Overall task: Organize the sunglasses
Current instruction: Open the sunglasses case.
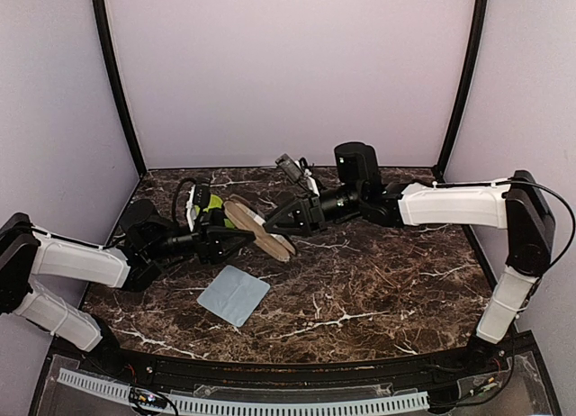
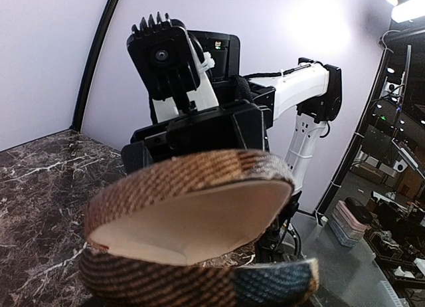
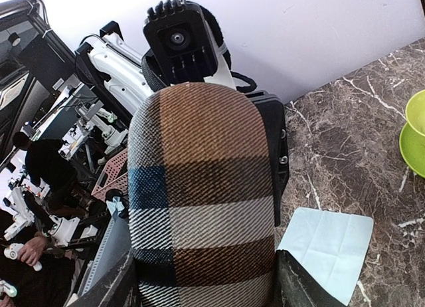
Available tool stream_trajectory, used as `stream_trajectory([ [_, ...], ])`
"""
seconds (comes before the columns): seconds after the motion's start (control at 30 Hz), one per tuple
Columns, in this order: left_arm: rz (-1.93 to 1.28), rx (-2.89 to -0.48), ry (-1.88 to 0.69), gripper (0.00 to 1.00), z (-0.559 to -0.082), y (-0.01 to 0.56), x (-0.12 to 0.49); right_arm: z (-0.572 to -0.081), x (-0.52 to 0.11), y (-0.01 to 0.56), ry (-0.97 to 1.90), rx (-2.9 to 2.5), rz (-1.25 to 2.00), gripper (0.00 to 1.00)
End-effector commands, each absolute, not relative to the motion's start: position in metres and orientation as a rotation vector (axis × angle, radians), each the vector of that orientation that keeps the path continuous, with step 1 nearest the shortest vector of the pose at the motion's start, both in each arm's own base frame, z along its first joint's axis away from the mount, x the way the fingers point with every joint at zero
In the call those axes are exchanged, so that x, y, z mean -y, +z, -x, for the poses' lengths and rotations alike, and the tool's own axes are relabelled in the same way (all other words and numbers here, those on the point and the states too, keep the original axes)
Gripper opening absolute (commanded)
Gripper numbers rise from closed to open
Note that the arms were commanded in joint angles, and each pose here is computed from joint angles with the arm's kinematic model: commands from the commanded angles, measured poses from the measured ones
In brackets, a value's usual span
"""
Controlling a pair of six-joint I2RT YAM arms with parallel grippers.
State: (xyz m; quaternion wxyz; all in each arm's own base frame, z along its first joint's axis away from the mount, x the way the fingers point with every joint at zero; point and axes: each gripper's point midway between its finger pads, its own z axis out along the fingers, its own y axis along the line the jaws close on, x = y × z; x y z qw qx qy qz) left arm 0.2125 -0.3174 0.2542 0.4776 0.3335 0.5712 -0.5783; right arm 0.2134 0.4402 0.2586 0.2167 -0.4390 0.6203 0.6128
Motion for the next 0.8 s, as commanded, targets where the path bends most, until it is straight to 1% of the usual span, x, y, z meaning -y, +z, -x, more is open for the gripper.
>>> stream_trajectory([
  [0.0, -0.961, -1.207, -1.449, 0.0, -0.177, 0.285, 0.314, -0.27, -0.421, 0.237, 1.586, -1.896, 0.995, 0.6],
  [0.07, -0.971, -1.198, -1.452, 0.0, -0.175, 0.287, 0.314, -0.276, -0.419, 0.231, 1.548, -1.93, 0.977, 0.63],
  [0.37, -0.986, -1.186, -1.453, 0.0, -0.171, 0.288, 0.314, -0.297, -0.407, 0.219, 1.425, -2.01, 0.905, 0.7],
  [0.77, -0.975, -1.207, -1.448, 0.0, -0.174, 0.284, 0.316, -0.298, -0.404, 0.219, 1.39, -2.014, 0.908, 0.7],
])
